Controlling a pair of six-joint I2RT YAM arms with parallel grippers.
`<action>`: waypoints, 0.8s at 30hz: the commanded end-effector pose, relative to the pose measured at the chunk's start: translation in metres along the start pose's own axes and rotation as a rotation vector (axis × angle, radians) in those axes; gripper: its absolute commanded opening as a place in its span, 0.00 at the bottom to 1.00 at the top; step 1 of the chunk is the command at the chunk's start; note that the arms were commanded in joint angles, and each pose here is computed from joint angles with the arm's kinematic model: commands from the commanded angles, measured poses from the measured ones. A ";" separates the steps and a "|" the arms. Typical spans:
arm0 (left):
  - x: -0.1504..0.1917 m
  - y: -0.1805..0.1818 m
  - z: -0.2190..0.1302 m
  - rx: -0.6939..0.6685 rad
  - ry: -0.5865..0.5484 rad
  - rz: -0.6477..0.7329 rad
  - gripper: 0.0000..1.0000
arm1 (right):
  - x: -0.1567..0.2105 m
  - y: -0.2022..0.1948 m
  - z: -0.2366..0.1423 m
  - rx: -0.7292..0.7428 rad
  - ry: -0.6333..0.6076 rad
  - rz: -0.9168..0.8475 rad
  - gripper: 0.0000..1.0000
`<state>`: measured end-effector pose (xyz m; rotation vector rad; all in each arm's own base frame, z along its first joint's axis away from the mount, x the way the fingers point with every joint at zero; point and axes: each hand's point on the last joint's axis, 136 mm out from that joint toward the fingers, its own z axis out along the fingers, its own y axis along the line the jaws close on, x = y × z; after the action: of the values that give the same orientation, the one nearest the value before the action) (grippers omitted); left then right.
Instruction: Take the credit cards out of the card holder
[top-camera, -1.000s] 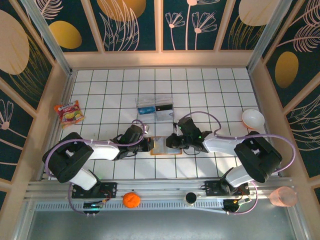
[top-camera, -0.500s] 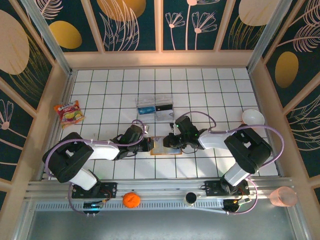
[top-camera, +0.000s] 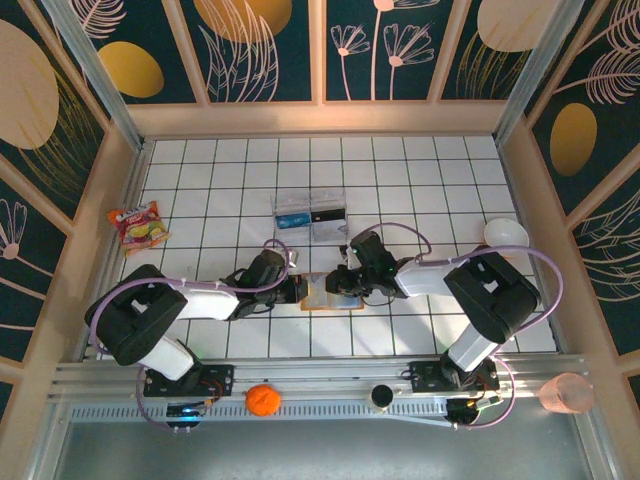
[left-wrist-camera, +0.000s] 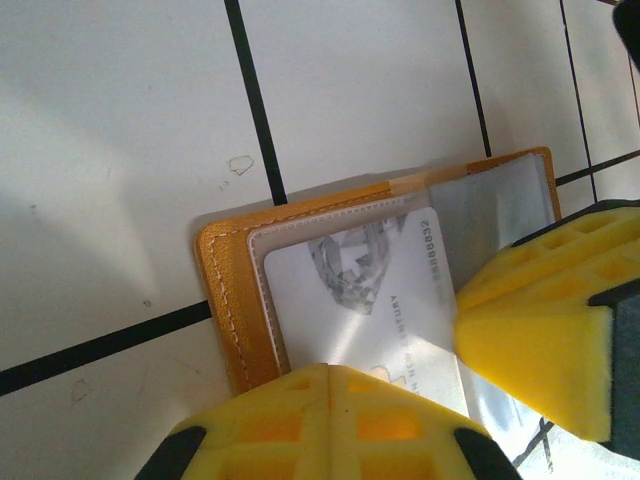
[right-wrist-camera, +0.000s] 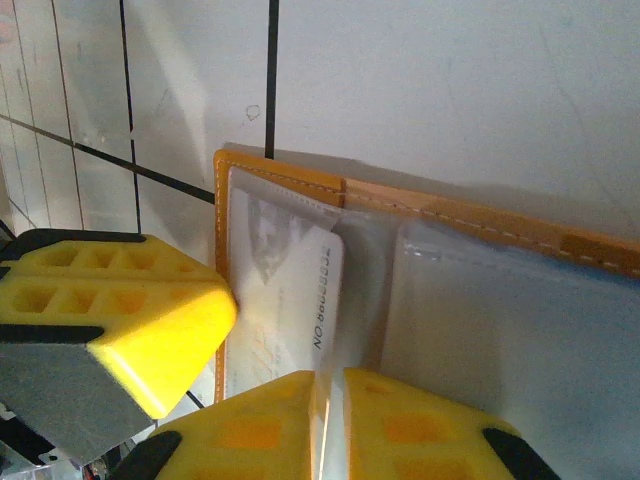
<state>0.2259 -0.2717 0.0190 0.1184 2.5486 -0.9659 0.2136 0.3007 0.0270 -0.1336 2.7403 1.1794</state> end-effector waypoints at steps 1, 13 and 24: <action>0.022 0.025 0.001 -0.073 0.071 -0.013 0.00 | -0.006 0.004 0.002 -0.022 -0.006 0.006 0.11; 0.022 0.027 -0.002 -0.082 0.059 -0.022 0.00 | -0.004 -0.012 -0.018 0.038 -0.070 0.036 0.00; 0.015 0.020 -0.005 -0.051 0.055 -0.004 0.00 | 0.002 -0.021 -0.035 0.091 -0.089 0.028 0.00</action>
<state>0.2243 -0.2685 0.0175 0.1181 2.5542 -0.9729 0.2110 0.2676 0.0376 -0.0276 2.7049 1.0965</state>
